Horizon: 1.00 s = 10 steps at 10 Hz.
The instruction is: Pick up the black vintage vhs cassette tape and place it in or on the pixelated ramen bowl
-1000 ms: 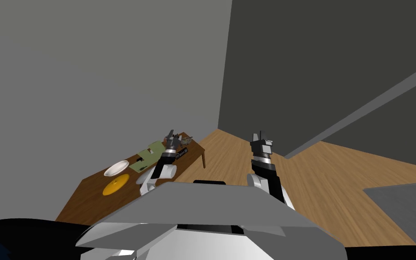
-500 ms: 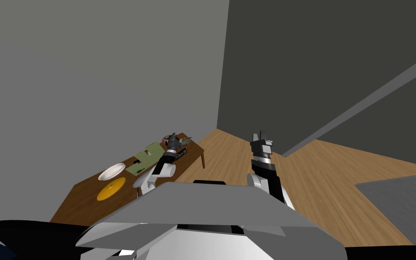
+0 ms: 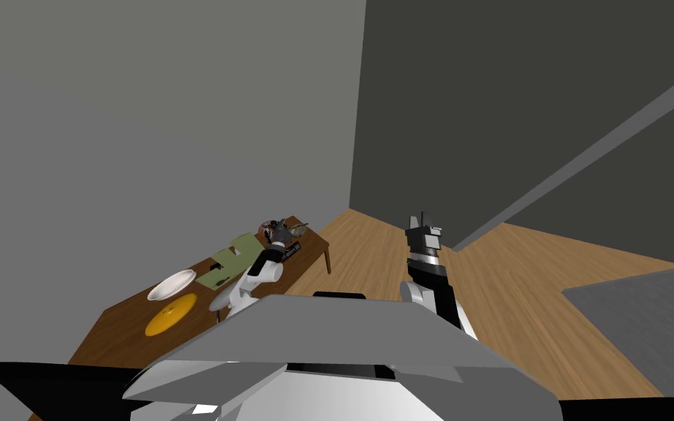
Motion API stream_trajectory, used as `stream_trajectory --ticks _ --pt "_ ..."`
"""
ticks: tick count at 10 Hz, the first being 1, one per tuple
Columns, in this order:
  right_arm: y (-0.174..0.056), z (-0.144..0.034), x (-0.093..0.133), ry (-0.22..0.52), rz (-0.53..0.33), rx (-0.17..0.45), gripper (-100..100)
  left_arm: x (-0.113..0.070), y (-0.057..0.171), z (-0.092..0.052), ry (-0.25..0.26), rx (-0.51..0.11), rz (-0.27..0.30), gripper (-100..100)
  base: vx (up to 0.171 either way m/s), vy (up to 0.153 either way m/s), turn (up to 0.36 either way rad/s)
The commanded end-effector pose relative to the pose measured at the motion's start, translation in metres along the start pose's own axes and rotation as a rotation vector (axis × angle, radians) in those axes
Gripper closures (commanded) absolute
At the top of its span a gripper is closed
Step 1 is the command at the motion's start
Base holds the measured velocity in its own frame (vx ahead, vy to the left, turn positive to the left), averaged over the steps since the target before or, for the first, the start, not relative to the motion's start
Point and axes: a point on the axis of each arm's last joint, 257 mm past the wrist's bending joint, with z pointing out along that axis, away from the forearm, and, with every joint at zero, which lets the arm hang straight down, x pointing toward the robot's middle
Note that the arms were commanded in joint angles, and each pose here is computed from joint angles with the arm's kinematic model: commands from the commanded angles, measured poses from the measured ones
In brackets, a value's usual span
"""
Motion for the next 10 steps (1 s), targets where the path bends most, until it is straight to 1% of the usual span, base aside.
stream_trajectory --ticks 1,2,3,4,5,6,7,8,9,10 --pt "0.0 0.0 0.0 0.0 0.0 0.0 0 -0.01 0.014 -0.002 -0.023 -0.055 -0.011 -100 0.012 0.006 -0.04" --pt "0.0 0.0 0.0 0.0 0.0 0.0 0 -0.025 0.027 0.002 -0.05 -0.096 -0.032 -100 0.015 0.004 -0.068" --pt "0.0 0.0 0.0 0.0 0.0 0.0 0 -0.027 0.033 0.001 -0.058 -0.122 -0.032 -100 0.013 0.003 -0.048" --pt "0.0 0.0 0.0 0.0 0.0 0.0 0 -0.043 0.045 0.003 -0.086 -0.164 -0.055 -100 0.013 0.003 -0.082" --pt "0.0 0.0 0.0 0.0 0.0 0.0 0 -0.045 0.052 0.002 -0.095 -0.191 -0.055 -100 0.011 0.005 -0.04" --pt "0.0 0.0 0.0 0.0 0.0 0.0 0 -0.046 0.055 0.002 -0.098 -0.199 -0.055 -100 0.005 0.003 0.009" --pt "0.0 0.0 0.0 0.0 0.0 0.0 0 -0.062 0.069 0.002 -0.131 -0.25 -0.079 -100 0.009 0.001 -0.072" --pt "0.0 0.0 0.0 0.0 0.0 0.0 0 -0.064 0.074 0.001 -0.138 -0.27 -0.079 -100 0.01 0.003 -0.047" --pt "0.0 0.0 0.0 0.0 0.0 0.0 0 -0.078 0.082 0.002 -0.166 -0.305 -0.104 -100 0.013 0.001 -0.083" --pt "0.0 0.0 0.0 0.0 0.0 0.0 0 -0.082 0.092 -0.002 -0.18 -0.34 -0.105 -100 0.013 0.004 -0.036"
